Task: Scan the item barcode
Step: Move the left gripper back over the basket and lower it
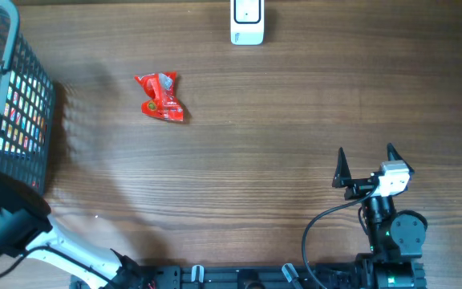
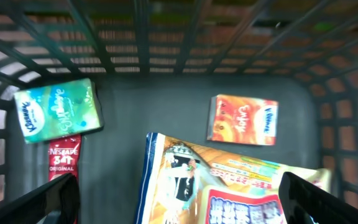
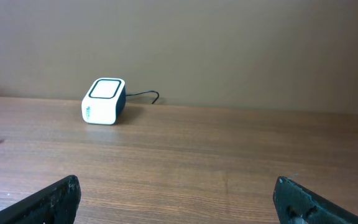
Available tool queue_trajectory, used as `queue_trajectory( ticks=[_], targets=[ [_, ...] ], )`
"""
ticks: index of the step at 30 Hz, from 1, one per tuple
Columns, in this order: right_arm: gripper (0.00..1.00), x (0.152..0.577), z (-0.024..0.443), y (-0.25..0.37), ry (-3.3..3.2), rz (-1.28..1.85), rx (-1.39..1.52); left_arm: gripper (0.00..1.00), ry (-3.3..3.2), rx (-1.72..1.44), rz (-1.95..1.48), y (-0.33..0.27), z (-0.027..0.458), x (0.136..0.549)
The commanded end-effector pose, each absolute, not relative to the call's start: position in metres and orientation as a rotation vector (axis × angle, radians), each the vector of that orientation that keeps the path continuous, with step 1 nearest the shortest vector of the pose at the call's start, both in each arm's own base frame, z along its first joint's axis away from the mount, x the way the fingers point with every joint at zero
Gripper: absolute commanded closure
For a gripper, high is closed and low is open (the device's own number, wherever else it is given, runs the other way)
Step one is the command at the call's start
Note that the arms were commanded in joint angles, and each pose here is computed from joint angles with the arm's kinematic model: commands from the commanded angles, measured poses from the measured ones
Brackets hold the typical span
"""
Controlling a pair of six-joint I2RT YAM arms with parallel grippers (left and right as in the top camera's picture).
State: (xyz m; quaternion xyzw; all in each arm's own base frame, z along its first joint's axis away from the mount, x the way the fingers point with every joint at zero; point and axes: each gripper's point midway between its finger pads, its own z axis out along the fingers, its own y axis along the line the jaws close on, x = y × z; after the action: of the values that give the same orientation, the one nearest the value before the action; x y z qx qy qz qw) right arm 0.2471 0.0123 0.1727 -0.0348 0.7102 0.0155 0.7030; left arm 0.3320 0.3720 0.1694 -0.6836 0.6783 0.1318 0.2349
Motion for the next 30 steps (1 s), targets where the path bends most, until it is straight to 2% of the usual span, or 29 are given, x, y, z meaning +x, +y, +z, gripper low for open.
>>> queue_trajectory(
  ticks=[1,9,15,30],
  targets=[
    [0.00,0.247,0.174,0.011,1.573,0.033,-0.063,0.00,1.898,-1.896,0.360,0.377,0.150,0.333],
    [0.00,0.247,0.174,0.011,1.573,0.033,-0.063,0.00,2.048,-1.868,0.175,0.359,0.114,0.352],
    [0.00,0.247,0.174,0.011,1.574,0.033,-0.063,0.00,2.117,-1.913,0.140,0.351,0.088,0.349],
    [0.00,0.247,0.174,0.011,1.573,0.033,-0.063,0.00,2.183,-1.963,0.051,0.332,0.061,0.344]
  ],
)
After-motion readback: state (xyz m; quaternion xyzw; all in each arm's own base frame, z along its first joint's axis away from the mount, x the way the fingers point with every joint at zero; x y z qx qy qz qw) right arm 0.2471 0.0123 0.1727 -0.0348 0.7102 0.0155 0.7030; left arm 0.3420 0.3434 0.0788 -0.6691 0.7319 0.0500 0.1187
